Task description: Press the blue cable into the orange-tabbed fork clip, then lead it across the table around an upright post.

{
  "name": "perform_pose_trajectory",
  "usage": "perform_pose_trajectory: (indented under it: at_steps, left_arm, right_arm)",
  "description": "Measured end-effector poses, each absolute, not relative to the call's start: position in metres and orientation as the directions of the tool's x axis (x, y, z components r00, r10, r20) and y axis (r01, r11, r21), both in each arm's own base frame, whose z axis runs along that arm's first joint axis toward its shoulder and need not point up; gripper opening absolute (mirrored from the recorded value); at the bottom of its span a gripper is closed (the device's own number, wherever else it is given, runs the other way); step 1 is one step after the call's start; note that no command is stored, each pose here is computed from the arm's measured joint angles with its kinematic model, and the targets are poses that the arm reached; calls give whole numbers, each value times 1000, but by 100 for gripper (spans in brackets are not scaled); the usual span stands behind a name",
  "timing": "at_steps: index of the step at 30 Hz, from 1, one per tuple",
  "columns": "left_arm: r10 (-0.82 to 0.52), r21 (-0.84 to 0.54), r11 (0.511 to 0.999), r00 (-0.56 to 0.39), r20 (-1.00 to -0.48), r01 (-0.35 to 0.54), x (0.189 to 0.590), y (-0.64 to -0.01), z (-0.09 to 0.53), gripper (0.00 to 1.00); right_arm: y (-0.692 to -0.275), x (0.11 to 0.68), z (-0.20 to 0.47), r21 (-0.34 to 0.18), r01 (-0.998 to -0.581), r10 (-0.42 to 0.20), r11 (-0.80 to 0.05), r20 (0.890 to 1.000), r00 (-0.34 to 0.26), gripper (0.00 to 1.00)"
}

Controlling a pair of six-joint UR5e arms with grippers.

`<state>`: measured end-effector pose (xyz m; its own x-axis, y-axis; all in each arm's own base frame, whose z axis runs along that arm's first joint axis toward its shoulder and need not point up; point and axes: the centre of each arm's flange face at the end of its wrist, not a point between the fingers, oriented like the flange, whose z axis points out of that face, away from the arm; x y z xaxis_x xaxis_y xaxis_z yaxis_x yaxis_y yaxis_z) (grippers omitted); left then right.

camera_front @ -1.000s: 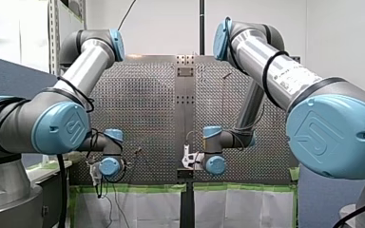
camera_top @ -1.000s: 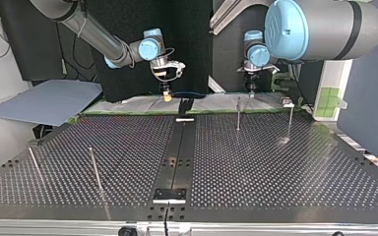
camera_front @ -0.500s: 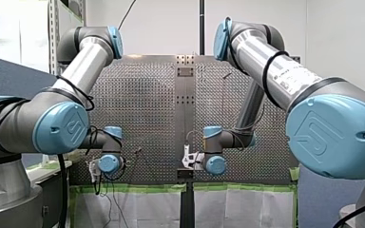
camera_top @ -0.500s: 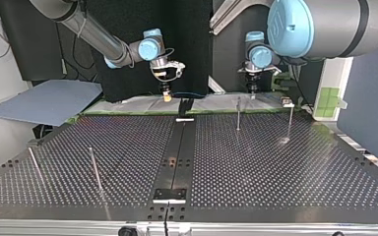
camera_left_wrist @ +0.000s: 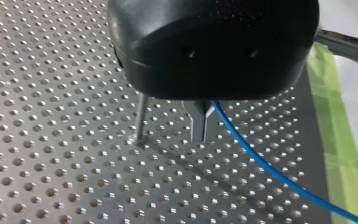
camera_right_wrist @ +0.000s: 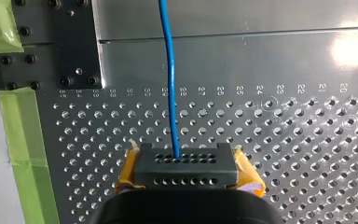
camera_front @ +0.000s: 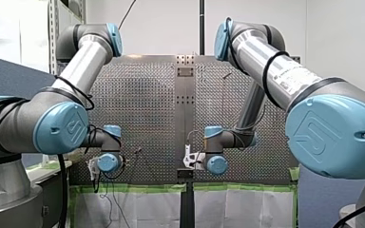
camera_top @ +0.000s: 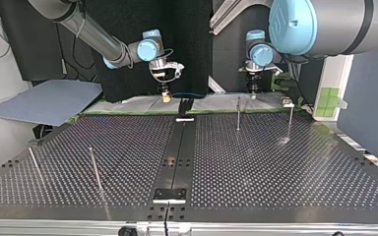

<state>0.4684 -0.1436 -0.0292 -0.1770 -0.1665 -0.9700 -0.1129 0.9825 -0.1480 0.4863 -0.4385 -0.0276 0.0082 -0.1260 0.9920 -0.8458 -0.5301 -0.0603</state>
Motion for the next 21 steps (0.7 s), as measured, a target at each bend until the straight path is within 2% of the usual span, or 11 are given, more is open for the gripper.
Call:
perform_pose_trajectory:
  at_steps: [21]
  left_arm:
    - [-200,-192,979,-119,-973,-74,486,-147,-15,0]
  right_arm:
    - [-448,482,-25,-57,-849,-134,-525,991,16,0]
